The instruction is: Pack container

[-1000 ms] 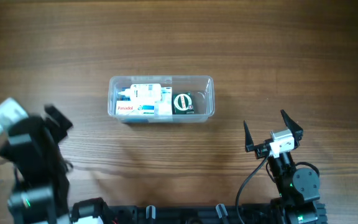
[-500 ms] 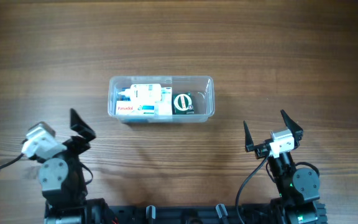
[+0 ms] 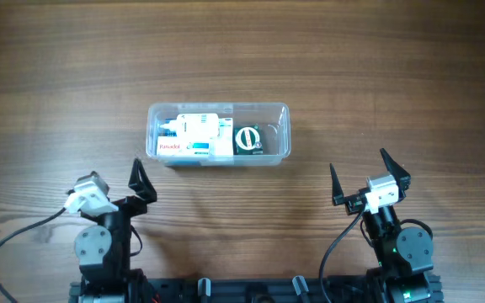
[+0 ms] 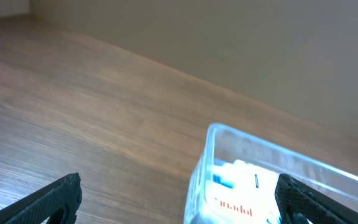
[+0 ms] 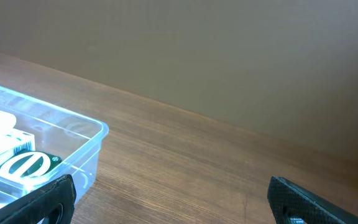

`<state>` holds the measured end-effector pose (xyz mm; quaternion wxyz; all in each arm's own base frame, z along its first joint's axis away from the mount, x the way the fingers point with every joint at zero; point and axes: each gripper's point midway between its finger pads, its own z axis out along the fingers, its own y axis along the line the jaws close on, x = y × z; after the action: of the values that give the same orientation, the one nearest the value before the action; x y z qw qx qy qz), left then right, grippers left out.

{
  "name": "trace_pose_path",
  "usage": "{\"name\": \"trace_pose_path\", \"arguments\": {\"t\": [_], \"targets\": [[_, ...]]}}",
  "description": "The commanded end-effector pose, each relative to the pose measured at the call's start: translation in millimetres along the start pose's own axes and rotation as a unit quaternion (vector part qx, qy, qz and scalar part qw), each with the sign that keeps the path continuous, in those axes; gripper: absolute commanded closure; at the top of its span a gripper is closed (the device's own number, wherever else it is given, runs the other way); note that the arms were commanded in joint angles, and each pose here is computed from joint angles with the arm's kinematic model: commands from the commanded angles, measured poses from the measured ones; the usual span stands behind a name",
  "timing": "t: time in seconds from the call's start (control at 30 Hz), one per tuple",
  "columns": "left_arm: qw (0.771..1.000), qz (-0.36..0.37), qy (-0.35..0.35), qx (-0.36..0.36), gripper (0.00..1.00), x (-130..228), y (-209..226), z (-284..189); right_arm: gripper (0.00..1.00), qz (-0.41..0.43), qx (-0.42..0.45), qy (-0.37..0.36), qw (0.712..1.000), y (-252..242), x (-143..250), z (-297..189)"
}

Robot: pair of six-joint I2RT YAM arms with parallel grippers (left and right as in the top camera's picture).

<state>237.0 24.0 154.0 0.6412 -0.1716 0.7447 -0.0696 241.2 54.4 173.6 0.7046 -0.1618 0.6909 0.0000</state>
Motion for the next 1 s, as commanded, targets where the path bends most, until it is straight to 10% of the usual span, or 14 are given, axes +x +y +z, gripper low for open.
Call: {"name": "trace_pose_path", "arguments": {"t": [0.0, 0.2, 0.97], "targets": [[0.999, 0.044, 0.006, 0.02, 0.0, 5.8, -6.8, 0.3, 0.0, -0.003, -0.006, -0.006, 1.0, 1.7, -2.5, -0.5], [0.99, 0.136, 0.006, 0.028, 0.0, 6.9, -9.2, 0.2, 0.0, -0.003, -0.006, -0.006, 1.0, 1.7, -2.5, -0.5], [0.99, 0.136, 0.006, 0.028, 0.0, 6.9, -9.1, 0.2, 0.0, -0.003, -0.006, -0.007, 1.0, 1.7, -2.5, -0.5]]}}
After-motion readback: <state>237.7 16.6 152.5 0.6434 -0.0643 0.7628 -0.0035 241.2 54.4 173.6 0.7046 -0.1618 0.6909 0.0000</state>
